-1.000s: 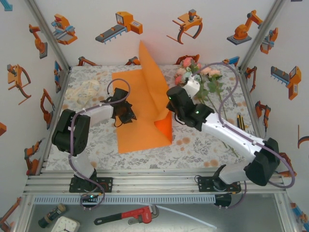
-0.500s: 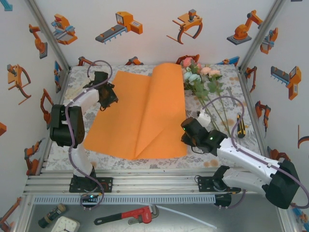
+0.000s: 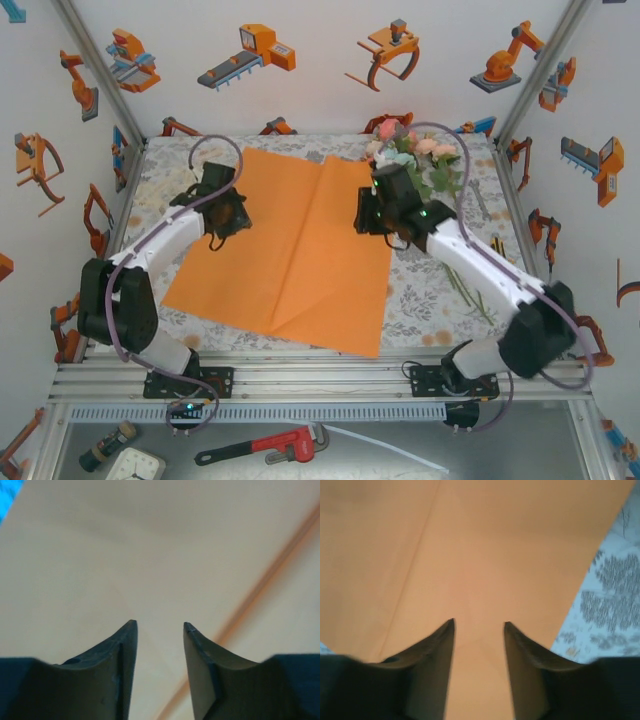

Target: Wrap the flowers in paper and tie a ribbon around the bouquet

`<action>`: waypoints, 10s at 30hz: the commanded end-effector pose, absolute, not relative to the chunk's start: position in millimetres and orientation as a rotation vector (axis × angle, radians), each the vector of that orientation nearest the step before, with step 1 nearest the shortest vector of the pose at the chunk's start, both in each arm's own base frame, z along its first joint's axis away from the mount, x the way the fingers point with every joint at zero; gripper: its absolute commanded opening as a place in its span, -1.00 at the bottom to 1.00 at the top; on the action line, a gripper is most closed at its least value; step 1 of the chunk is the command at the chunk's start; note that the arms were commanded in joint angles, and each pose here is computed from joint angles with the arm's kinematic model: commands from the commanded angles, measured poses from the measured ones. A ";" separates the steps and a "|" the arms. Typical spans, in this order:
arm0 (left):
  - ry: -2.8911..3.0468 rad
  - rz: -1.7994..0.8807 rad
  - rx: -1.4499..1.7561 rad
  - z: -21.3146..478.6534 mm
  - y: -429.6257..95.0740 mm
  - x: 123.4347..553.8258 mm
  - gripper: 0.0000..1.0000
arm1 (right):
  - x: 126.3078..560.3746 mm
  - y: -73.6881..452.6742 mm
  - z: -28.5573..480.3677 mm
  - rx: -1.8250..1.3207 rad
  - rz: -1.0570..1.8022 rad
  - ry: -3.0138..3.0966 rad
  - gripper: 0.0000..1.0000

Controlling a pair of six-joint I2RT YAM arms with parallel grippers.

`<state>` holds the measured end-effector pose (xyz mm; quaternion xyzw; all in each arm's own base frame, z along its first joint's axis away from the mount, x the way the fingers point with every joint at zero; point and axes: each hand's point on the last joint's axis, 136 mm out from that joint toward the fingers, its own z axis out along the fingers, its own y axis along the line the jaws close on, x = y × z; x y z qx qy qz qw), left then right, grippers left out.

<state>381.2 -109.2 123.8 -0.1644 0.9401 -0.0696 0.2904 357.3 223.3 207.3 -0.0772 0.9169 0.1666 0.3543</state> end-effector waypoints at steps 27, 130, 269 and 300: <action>2.665 -0.020 -0.712 18.8 -37.2 431.1 -1.00 | 346.1 159.1 12.7 0.423 0.476 2.614 -1.00; 2.428 -0.273 -0.577 50.5 -117.3 463.2 -0.38 | 503.5 167.4 52.4 0.152 0.338 2.594 -0.69; 1.999 -0.898 0.592 245.3 -269.2 267.2 0.94 | 481.2 35.3 73.8 -0.286 -0.314 2.784 -0.05; 2.022 -0.860 0.526 241.9 -268.0 280.9 0.94 | 478.6 56.1 177.4 -0.156 0.008 2.582 -1.00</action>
